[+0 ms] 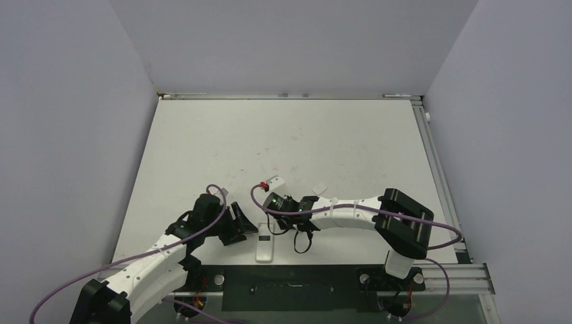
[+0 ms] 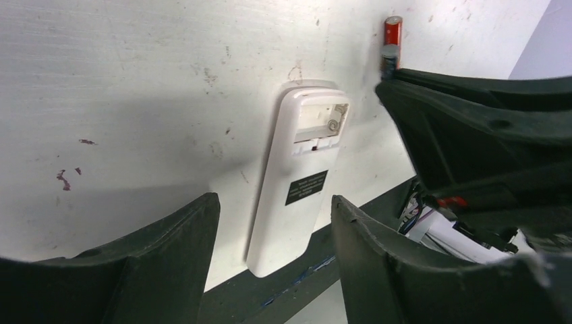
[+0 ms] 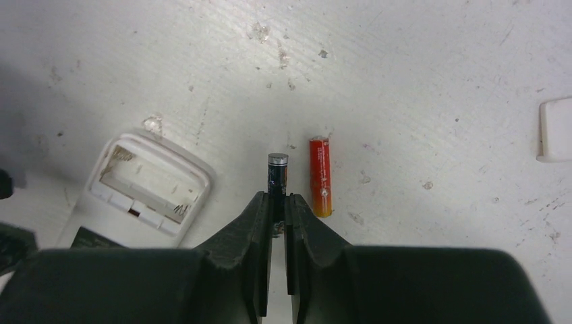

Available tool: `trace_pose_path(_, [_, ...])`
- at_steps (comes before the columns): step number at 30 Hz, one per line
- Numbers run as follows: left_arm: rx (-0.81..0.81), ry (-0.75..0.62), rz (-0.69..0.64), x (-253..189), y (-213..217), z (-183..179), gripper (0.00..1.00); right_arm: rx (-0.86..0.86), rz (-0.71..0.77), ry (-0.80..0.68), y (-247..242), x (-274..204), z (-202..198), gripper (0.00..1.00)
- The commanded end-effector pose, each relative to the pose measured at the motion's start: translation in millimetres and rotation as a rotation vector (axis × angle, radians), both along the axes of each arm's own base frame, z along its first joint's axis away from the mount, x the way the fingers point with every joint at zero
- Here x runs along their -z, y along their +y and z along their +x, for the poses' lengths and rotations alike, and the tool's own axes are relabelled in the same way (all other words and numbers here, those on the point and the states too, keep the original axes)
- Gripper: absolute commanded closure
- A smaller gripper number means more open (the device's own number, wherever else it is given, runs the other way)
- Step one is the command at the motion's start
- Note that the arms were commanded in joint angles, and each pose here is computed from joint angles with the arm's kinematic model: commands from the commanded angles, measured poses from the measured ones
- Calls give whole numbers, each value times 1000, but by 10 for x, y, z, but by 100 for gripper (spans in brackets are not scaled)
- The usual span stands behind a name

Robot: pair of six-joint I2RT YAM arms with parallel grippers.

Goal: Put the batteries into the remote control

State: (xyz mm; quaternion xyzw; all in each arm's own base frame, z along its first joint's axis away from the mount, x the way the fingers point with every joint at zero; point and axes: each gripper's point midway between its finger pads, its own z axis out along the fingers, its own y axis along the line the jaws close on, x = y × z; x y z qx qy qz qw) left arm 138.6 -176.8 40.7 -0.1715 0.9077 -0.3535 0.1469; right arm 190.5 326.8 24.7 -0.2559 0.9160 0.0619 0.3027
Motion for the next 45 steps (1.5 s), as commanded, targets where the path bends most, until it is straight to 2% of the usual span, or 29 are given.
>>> trace_pose_path(1, [16,-51,-64,-85,-120,114,45,-83,66,-17,45,-310,-73,91])
trace_pose_path(7, [22,-37,-72,-20,-165,143,60,-182,83,-18,-22,-446,-178,91])
trace_pose_path(11, [29,-29,-99,-9,-230,140,64,-209,87,-16,-86,-482,-226,92])
trace_pose_path(23, [32,-30,-137,-46,-378,134,66,-367,90,-9,-149,-615,-386,92])
trace_pose_path(34, [21,6,-188,-68,-590,-11,68,-425,55,-11,-273,-696,-401,92])
trace_pose_path(45, [-15,-21,-167,-146,-538,-15,69,-537,60,45,-214,-675,-530,92])
